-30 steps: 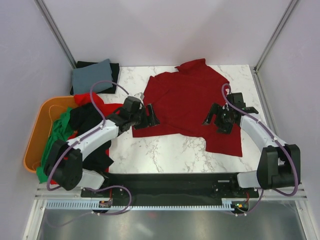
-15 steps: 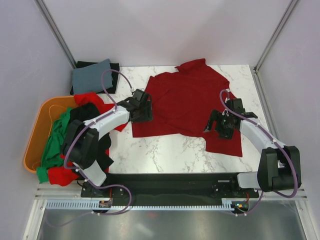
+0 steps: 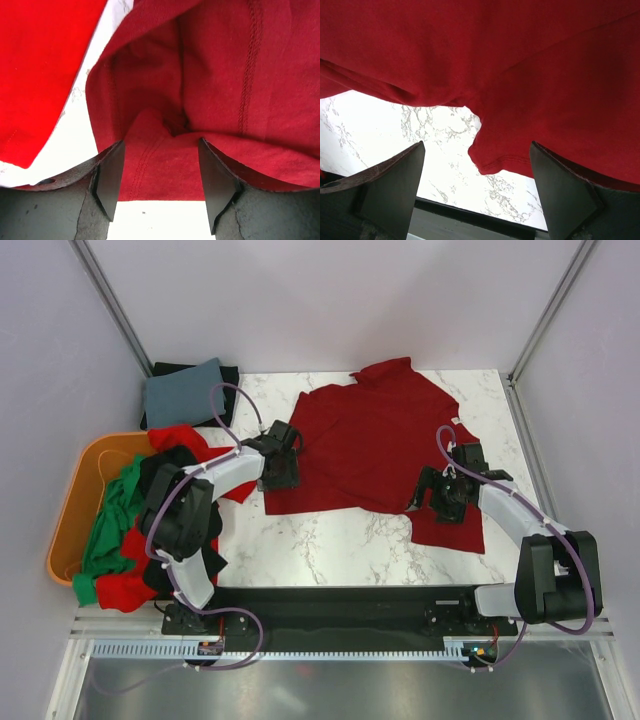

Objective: Fold and stack the t-shirts

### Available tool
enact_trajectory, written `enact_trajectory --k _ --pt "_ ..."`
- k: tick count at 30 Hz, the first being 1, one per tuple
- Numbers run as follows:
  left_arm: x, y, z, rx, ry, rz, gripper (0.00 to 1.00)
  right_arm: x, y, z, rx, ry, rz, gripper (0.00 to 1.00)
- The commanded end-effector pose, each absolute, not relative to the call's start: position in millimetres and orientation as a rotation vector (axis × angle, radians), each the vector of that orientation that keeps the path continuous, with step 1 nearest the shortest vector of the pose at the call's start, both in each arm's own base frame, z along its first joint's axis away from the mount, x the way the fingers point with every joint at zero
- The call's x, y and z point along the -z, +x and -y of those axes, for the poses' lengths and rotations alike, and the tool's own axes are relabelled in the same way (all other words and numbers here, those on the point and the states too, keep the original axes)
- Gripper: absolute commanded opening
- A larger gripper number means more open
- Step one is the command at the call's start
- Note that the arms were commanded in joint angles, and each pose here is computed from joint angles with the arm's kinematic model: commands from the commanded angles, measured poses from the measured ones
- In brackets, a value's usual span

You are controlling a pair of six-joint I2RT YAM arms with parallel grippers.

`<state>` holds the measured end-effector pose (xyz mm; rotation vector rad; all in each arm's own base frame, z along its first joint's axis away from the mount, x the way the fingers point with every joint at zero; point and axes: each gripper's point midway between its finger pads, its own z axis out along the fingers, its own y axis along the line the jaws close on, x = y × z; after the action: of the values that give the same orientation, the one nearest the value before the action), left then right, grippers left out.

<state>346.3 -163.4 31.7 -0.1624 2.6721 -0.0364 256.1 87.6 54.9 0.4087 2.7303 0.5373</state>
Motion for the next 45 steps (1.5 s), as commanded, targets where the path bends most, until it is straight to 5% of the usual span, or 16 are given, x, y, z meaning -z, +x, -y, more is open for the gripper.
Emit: enact_trajectory --k 1,7,13,16,27,36,45 --pt "-47 365 163 0.036 -0.225 -2.607 0.67 -61 264 -90 -0.566 0.356 -2.679 0.93" --pt "-66 372 162 0.046 -0.230 -2.556 0.77 -56 262 -91 -0.577 0.358 -2.688 0.93" --pt "-50 373 164 0.036 -0.214 -2.598 0.68 -55 263 -93 -0.585 0.358 -2.688 0.93" --pt "-45 375 166 0.039 -0.208 -2.609 0.60 -53 262 -92 -0.584 0.358 -2.694 0.93" --pt "-41 373 168 0.050 -0.206 -2.627 0.02 -51 261 -93 -0.586 0.362 -2.699 0.93" --pt "-102 352 153 0.074 -0.217 -2.546 0.02 -51 258 -94 -0.595 0.375 -2.700 0.93" --pt "-110 244 146 0.258 -0.249 -2.597 0.02 -66 249 -89 -0.573 0.451 -2.658 0.92"
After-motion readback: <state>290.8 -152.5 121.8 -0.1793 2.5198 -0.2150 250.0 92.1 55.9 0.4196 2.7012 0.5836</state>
